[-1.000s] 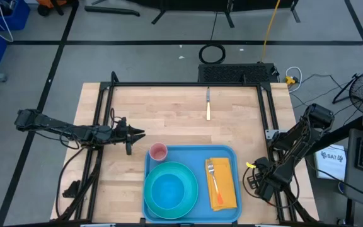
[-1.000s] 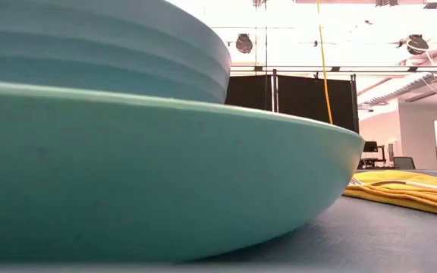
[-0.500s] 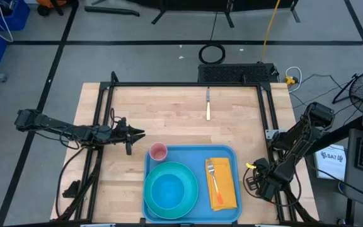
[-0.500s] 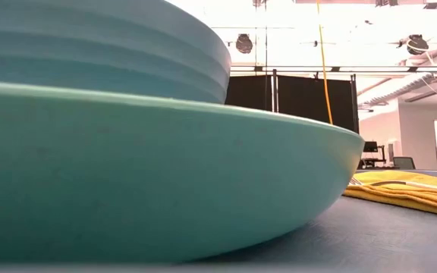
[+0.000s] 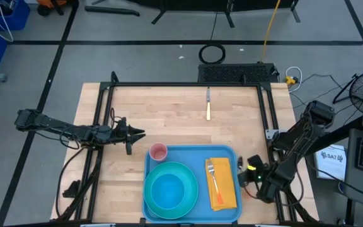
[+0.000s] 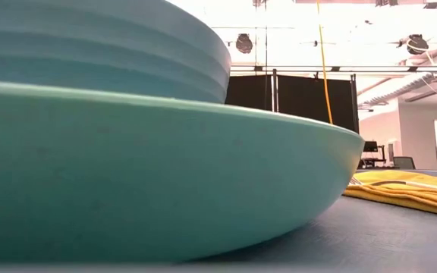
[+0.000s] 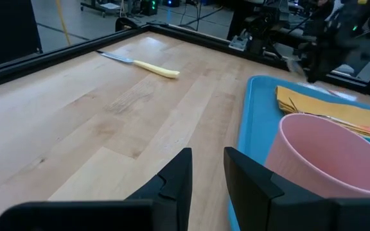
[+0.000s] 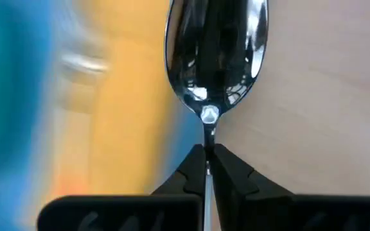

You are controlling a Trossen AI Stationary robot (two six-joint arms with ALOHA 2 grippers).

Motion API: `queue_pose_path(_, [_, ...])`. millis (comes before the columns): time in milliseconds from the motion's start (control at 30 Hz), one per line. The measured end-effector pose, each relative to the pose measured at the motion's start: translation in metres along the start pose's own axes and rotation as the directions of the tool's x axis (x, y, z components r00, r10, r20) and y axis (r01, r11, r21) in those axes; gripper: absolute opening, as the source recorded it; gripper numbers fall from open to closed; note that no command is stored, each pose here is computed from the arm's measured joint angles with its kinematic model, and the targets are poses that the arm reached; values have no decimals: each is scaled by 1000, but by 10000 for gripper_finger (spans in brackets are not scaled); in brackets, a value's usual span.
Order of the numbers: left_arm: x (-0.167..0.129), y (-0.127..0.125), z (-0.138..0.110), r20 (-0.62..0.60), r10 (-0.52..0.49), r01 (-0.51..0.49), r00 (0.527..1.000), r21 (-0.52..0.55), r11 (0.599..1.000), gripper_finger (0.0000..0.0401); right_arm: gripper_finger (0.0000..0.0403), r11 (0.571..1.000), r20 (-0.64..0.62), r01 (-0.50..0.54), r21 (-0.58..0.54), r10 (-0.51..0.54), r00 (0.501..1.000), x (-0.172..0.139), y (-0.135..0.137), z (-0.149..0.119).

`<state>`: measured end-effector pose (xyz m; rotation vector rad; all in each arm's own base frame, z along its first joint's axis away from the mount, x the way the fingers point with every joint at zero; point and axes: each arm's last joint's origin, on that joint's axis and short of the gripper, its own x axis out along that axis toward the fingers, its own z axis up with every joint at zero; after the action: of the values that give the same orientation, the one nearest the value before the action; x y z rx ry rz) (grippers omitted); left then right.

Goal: Set up tray
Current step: Put the orange spoon on the yellow table napkin to the right of the orange fork

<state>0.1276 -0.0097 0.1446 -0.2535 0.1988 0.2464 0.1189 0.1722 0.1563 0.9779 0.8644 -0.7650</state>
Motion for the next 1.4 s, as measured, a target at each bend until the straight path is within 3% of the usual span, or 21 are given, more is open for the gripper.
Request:
queue_pose_path(200, [0, 1, 0, 4, 20, -20, 1000, -4, 1000, 93, 1, 943, 122, -331, 45, 324, 938, -18, 24, 8])
queue_pose_path(400, [0, 1, -1, -1, 26, -26, 1000, -28, 999, 93, 1, 892, 154, -446, 80, 431, 889, -6, 52, 9])
queue_pose_path(500, [0, 1, -1, -1, 26, -26, 1000, -27, 999, 93, 1, 897, 106, -437, 65, 429, 897, 11, 65, 8])
queue_pose_path(633, [0, 1, -1, -2, 26, -26, 1000, -26, 999, 93, 1, 937, 15, -349, 30, 349, 937, 31, 66, 6])
queue_pose_path(800, [0, 1, -1, -7, 28, -28, 1000, -24, 999, 93, 0, 960, 10, -278, 21, 278, 960, 38, 61, 8])
queue_pose_path(1400, [0, 1, -1, -9, 27, -28, 1000, -23, 999, 93, 0, 958, 56, -285, 42, 282, 958, 44, 64, 11])
